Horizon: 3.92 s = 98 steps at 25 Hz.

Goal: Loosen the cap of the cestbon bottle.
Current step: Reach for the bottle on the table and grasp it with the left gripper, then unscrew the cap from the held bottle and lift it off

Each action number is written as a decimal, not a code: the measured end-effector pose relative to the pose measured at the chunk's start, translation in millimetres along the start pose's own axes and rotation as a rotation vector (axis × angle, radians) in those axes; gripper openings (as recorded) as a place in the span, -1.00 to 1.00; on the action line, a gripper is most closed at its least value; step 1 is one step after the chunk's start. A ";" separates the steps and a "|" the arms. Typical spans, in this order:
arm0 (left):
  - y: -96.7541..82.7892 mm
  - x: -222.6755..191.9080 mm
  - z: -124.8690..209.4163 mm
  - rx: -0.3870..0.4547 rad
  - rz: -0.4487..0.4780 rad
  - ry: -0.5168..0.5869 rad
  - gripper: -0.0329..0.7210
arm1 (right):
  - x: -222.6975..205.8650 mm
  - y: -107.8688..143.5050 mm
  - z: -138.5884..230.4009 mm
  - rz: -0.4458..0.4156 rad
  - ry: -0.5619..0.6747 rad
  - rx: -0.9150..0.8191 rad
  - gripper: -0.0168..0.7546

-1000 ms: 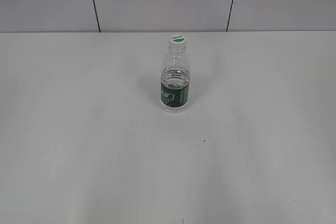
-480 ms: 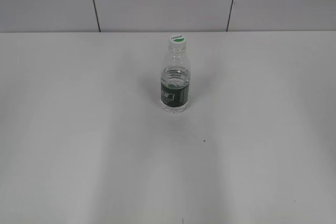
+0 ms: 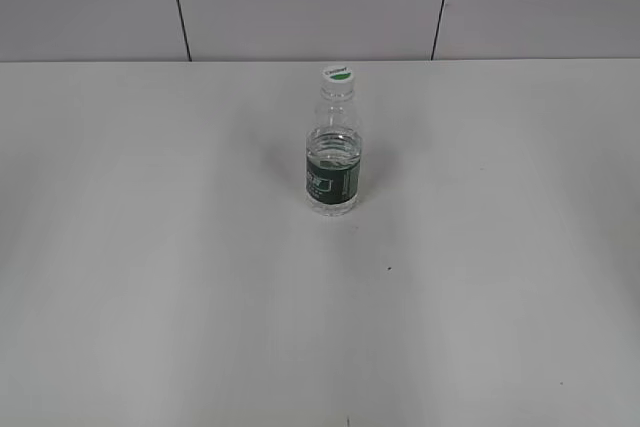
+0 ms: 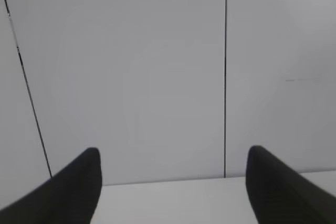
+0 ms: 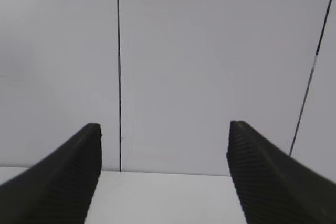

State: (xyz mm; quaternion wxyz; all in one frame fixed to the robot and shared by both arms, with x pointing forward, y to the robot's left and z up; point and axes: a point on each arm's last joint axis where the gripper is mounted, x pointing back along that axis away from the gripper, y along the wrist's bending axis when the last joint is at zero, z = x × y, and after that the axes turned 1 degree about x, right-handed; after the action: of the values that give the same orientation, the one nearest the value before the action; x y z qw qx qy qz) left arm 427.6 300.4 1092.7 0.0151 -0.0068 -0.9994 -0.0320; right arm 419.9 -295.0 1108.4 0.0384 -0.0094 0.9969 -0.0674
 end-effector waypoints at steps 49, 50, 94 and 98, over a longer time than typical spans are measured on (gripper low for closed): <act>-179.0 -160.1 190.7 -0.049 1.147 0.184 0.51 | -176.1 109.3 -21.1 -0.588 0.986 0.088 0.52; -180.5 -162.3 191.7 -0.050 1.149 0.182 0.51 | -179.9 110.5 -22.6 -0.594 0.994 0.088 0.52; -226.4 -187.2 226.1 -0.024 1.098 0.245 0.46 | -193.7 224.9 -2.3 -0.851 1.093 0.228 0.52; -226.6 -187.4 225.7 -0.019 1.094 0.243 0.35 | -191.5 228.6 -3.0 -0.860 1.091 0.234 0.52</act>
State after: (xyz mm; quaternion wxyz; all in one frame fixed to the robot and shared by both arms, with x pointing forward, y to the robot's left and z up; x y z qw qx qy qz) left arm 604.8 86.4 847.4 0.1444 -0.5206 -0.8410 -0.0289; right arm 607.4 -63.5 1094.9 -0.4965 -0.3634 0.7679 -0.1783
